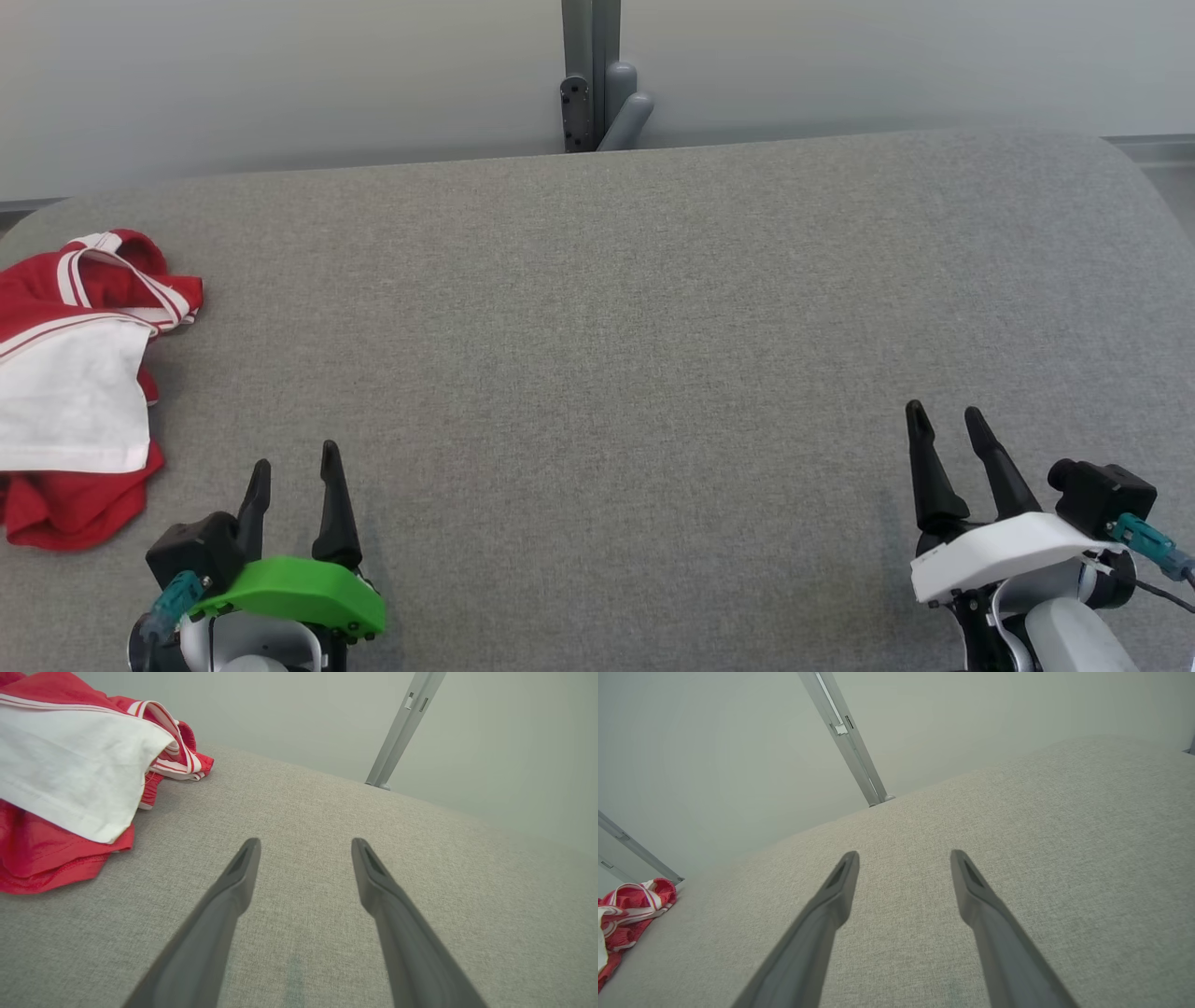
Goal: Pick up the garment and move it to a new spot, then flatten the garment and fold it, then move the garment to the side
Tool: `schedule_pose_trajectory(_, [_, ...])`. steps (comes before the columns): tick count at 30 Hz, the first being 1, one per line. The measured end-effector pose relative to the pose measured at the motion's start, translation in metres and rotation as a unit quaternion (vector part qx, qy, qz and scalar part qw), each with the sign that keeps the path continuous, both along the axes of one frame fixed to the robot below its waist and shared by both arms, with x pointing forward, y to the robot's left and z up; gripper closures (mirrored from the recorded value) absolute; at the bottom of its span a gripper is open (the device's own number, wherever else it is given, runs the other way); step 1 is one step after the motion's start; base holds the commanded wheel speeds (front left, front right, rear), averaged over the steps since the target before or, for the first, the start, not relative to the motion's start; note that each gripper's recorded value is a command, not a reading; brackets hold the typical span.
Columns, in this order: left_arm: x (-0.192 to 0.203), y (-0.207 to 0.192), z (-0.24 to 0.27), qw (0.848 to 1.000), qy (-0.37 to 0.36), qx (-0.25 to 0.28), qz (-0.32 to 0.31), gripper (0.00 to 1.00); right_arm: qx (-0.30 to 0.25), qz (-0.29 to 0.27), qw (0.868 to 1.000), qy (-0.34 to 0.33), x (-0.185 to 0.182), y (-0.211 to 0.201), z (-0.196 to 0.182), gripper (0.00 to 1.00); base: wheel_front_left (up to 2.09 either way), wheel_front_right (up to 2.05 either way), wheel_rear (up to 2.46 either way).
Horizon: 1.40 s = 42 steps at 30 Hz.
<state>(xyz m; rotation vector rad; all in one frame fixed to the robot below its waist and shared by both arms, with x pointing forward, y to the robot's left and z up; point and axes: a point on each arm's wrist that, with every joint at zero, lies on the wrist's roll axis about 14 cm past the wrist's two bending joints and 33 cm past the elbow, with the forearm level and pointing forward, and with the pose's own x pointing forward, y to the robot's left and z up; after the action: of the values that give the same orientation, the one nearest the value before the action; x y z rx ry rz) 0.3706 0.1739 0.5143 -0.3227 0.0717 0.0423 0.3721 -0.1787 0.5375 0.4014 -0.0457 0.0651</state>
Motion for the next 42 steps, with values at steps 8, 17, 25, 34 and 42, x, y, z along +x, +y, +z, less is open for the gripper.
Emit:
schedule_pose_trajectory(8, [-0.001, -0.002, 0.001, 0.999, -0.008, 0.034, -0.008, 0.0, -0.042, -0.001, 0.999, -0.005, 0.0, -0.001, 0.002, 0.0, 0.0, 0.0, 0.0])
schedule_pose_trajectory(17, [-0.001, -0.006, 0.002, 0.998, -0.014, 0.065, -0.019, 0.0, -0.085, -0.003, 0.996, -0.018, 0.001, -0.001, 0.008, 0.0, 0.0, 0.0, 0.0])
schedule_pose_trajectory(25, [-0.001, -0.008, 0.006, 0.995, -0.026, 0.098, -0.025, 0.0, -0.122, -0.006, 0.992, -0.033, 0.002, -0.001, 0.017, 0.0, 0.0, 0.0, 0.0])
schedule_pose_trajectory(34, [-0.001, -0.009, 0.009, 0.993, -0.036, 0.113, -0.029, 0.0, -0.157, -0.005, 0.987, -0.027, 0.0, -0.001, 0.012, 0.0, 0.0, 0.0, 0.0])
schedule_pose_trajectory(42, [-0.003, -0.012, 0.007, 0.99, -0.038, 0.129, -0.038, 0.0, -0.182, -0.006, 0.983, -0.025, -0.001, 0.0, 0.011, 0.0, 0.0, 0.0, 0.0])
